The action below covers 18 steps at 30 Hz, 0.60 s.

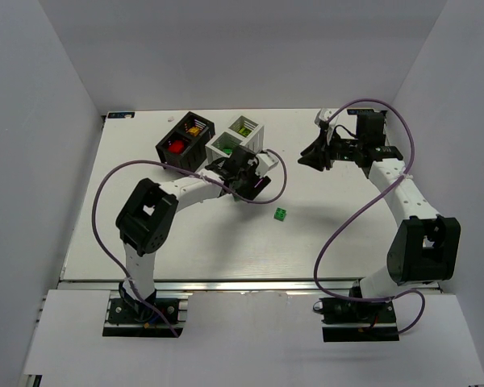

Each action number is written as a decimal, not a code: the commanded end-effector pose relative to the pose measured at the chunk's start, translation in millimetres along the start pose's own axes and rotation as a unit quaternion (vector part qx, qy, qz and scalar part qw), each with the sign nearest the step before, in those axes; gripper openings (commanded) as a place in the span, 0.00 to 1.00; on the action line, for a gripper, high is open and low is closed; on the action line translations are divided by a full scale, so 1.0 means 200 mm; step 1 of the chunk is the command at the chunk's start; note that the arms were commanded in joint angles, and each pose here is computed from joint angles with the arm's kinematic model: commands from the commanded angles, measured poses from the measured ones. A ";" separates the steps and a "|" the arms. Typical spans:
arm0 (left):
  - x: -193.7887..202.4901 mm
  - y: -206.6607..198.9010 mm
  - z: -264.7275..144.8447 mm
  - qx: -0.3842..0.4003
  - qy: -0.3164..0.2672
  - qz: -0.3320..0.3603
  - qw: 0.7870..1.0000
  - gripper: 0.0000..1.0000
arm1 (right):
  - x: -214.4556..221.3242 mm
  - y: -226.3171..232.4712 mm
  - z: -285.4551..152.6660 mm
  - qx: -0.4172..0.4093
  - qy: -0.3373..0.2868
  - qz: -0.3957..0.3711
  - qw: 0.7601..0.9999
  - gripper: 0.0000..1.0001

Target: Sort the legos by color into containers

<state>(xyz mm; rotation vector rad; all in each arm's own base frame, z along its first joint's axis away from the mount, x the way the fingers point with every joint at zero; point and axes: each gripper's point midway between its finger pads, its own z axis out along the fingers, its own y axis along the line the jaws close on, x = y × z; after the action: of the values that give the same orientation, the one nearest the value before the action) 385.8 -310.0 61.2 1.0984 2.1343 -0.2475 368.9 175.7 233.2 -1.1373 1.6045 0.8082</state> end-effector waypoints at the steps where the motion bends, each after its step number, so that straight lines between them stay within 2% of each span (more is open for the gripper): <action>1: -0.08 0.03 0.00 -0.011 -0.008 0.026 1.000 0.74 | -0.04 0.02 -0.02 -0.005 -0.013 -0.006 1.000 0.37; 18: 0.06 0.08 0.11 -0.035 0.056 0.050 0.997 0.70 | -0.01 -0.02 -0.04 0.003 -0.013 0.009 1.000 0.37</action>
<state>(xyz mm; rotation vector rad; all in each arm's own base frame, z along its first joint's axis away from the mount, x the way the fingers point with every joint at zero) 400.5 -301.5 33.7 1.1884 2.1720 -0.0930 371.2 168.6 233.6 -1.1122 1.6174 0.8085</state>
